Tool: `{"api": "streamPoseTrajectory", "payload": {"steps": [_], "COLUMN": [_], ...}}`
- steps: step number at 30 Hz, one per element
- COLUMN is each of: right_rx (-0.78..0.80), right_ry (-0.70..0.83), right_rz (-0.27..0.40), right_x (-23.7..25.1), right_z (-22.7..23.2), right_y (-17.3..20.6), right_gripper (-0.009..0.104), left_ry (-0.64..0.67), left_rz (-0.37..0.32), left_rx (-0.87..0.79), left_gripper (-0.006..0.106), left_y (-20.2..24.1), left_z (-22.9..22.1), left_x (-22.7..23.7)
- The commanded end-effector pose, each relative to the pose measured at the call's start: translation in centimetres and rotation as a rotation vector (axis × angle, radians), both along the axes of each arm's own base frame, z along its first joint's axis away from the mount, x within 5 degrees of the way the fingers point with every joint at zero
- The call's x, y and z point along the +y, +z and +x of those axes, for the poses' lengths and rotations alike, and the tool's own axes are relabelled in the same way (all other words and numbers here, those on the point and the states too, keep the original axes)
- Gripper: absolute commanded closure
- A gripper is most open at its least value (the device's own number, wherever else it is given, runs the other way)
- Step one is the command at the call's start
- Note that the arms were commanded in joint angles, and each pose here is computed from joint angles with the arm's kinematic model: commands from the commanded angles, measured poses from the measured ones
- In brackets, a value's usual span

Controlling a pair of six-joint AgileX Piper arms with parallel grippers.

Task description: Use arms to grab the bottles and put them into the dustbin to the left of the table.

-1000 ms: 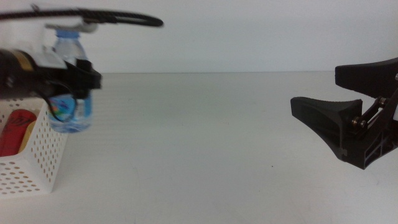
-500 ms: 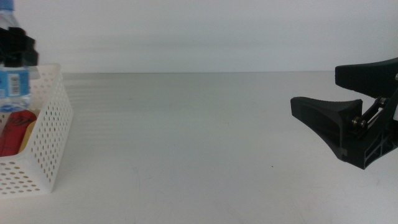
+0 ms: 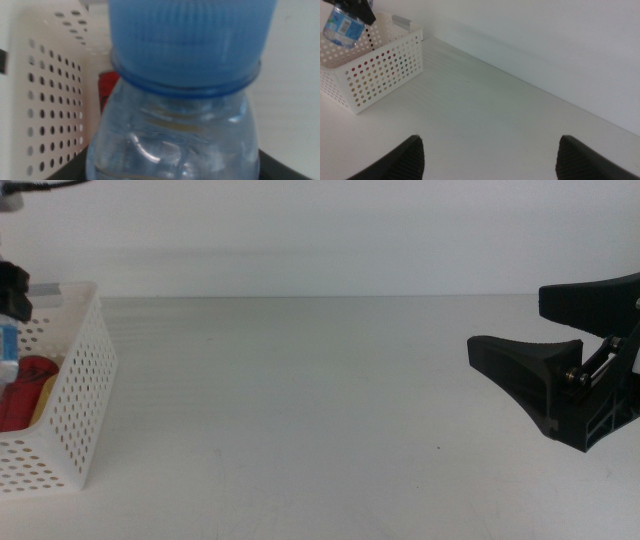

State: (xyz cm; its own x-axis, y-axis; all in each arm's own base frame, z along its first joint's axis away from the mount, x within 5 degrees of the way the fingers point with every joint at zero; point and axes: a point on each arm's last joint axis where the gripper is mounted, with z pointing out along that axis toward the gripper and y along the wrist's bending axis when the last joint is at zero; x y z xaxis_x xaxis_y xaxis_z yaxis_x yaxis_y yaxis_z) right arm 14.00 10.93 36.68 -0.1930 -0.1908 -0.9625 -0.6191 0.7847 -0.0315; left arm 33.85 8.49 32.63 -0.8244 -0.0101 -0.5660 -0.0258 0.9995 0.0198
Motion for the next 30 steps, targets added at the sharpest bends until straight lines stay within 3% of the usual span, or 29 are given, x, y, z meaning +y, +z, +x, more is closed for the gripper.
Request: {"api": "streamPoseTrajectory", "payload": {"steps": [1,21,24,30], "right_rx": [-0.086,-0.086,-0.086,-0.086], "right_ry": [-0.002,-0.002,-0.002,-0.002], "right_rz": [0.054,0.054,0.054,0.054], "right_x": [-0.1,-0.1,-0.1,-0.1], "right_z": [0.0,0.0,0.0,0.0], "right_y": [1.6,1.6,1.6,1.6], "right_gripper": [0.024,0.024,0.024,0.024], "left_ry": [0.018,0.023,0.025,0.024], "left_rz": [0.014,-0.036,-0.042,-0.087], "left_rx": [-0.128,0.065,0.065,0.074], "left_gripper": [0.105,0.103,0.094,0.048], "left_y": [2.4,-4.9,-4.9,-4.9], "left_z": [0.3,3.8,3.8,3.7], "left_x": [0.1,1.2,1.2,0.8]}}
